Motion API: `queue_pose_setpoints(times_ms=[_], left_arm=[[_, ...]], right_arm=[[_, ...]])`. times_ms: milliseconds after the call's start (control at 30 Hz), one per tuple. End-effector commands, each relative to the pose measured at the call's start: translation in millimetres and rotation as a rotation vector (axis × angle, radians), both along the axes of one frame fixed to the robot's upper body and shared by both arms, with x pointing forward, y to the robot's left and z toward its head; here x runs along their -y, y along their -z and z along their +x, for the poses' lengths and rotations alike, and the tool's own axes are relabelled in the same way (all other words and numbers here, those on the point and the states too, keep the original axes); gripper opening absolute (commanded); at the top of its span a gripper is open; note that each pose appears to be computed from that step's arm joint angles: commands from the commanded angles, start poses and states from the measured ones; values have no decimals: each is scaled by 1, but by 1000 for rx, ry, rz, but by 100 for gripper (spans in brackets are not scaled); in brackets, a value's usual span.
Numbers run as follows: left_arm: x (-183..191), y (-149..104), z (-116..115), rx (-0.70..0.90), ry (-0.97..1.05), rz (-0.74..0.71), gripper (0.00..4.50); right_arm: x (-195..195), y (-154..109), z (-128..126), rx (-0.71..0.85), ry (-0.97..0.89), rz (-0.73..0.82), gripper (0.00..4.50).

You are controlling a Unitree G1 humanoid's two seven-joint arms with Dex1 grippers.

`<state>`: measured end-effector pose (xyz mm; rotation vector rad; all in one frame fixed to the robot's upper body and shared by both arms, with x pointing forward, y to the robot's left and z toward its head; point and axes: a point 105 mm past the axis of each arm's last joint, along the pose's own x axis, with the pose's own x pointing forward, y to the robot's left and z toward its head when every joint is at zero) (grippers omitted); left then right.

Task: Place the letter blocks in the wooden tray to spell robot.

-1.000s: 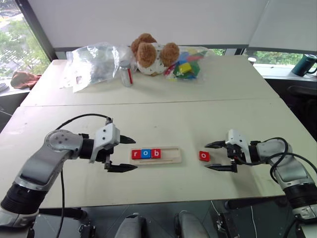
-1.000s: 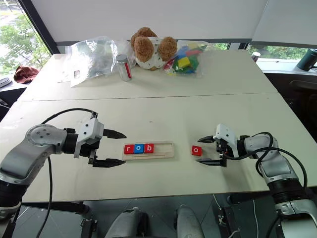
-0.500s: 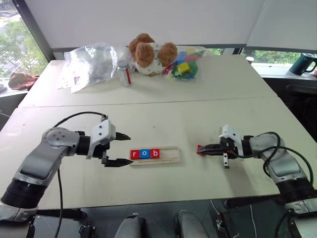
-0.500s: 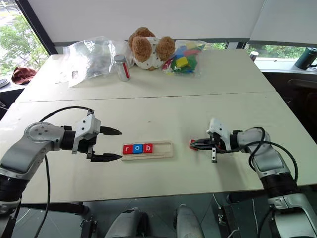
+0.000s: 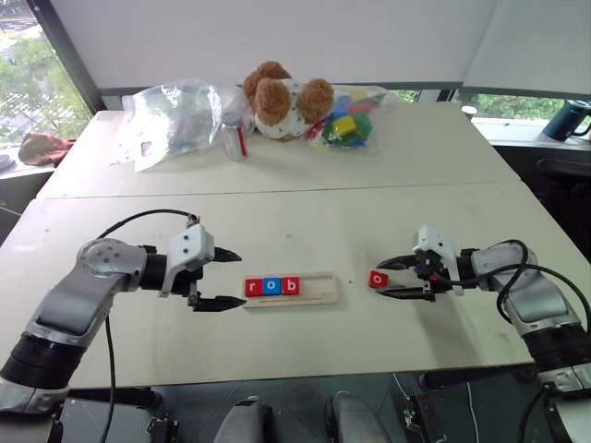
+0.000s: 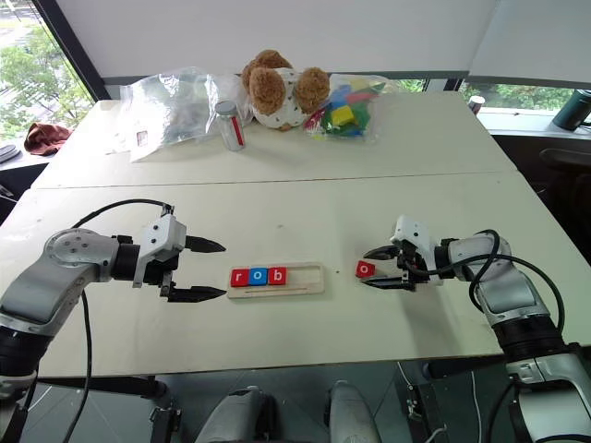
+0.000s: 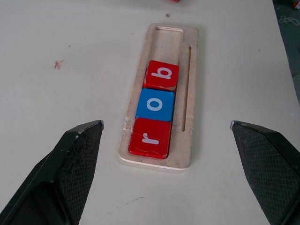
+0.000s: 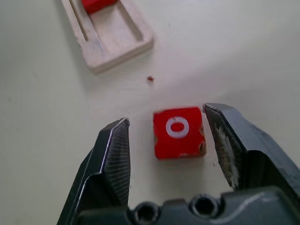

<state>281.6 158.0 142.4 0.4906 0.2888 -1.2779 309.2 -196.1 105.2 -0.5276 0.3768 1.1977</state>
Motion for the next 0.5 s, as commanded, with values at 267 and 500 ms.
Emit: queue_pose_setpoints(times_ms=[267, 500], left_arm=[[-1, -9, 0, 43, 0, 6, 450], [0, -9, 1, 46, -1, 4, 450]], right_arm=[[5, 6, 10, 23, 19, -12, 288], [4, 8, 13, 27, 19, -5, 155]])
